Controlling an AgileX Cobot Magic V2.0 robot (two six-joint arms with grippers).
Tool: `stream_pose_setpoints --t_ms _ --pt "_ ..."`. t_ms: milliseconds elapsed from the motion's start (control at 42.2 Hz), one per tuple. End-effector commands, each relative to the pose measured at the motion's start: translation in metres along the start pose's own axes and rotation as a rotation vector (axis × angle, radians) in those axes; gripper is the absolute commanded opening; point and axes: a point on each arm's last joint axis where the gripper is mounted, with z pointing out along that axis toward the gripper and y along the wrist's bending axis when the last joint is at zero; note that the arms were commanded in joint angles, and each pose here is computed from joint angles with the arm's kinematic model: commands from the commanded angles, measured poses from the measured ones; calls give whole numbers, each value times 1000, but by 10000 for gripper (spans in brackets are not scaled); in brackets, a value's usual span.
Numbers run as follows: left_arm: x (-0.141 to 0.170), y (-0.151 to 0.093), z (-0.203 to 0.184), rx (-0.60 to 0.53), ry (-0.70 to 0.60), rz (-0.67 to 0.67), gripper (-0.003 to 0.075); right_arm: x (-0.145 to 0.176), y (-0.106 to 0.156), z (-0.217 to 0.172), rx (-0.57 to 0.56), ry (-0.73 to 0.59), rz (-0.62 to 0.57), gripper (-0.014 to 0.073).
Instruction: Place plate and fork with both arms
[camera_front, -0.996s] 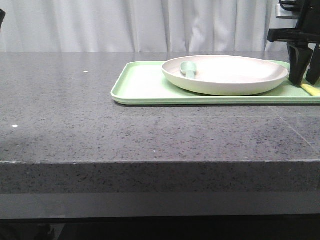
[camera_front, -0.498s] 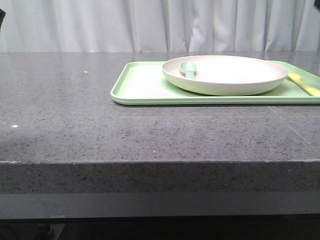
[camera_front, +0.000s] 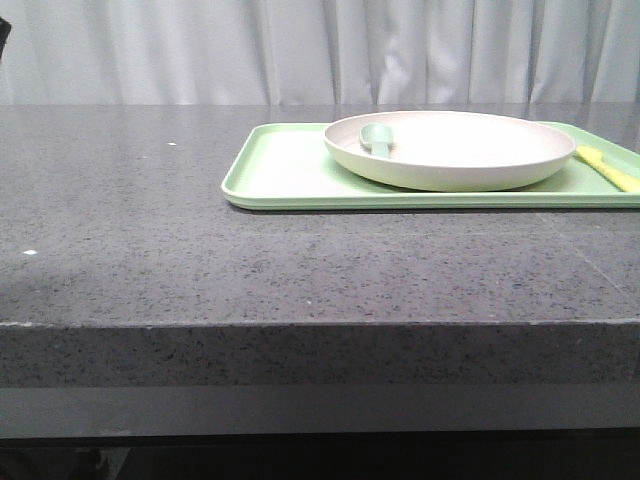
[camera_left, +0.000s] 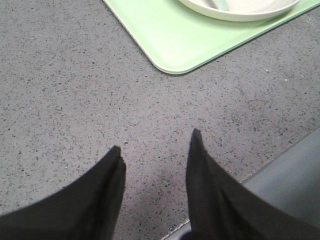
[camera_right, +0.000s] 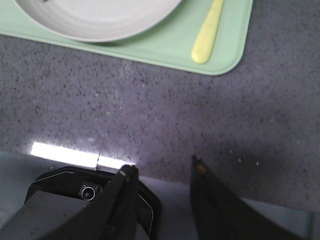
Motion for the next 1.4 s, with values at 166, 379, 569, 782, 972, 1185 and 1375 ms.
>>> stream_pose_setpoints --t_ms 166,379,569,782,972,1185,1375 --pt "-14 1 -8 -16 -102 -4 295 59 2 -27 17 -227 4 297" --pt "-14 1 -8 -16 -102 -4 295 87 3 -35 14 -313 61 297" --pt "-14 1 -8 -17 -105 -4 223 91 2 -37 23 -326 57 210" --pt "-17 4 -9 -33 -142 -54 -18 90 2 -37 23 -328 56 -74" --pt "-17 16 -10 -86 -151 -135 -18 89 2 -38 23 -346 56 -68" --pt "-16 19 -11 -100 -151 -144 -18 89 2 -38 23 -343 56 -68" --pt "-16 19 -11 -100 -151 -144 -18 89 2 -38 23 -343 56 -68"
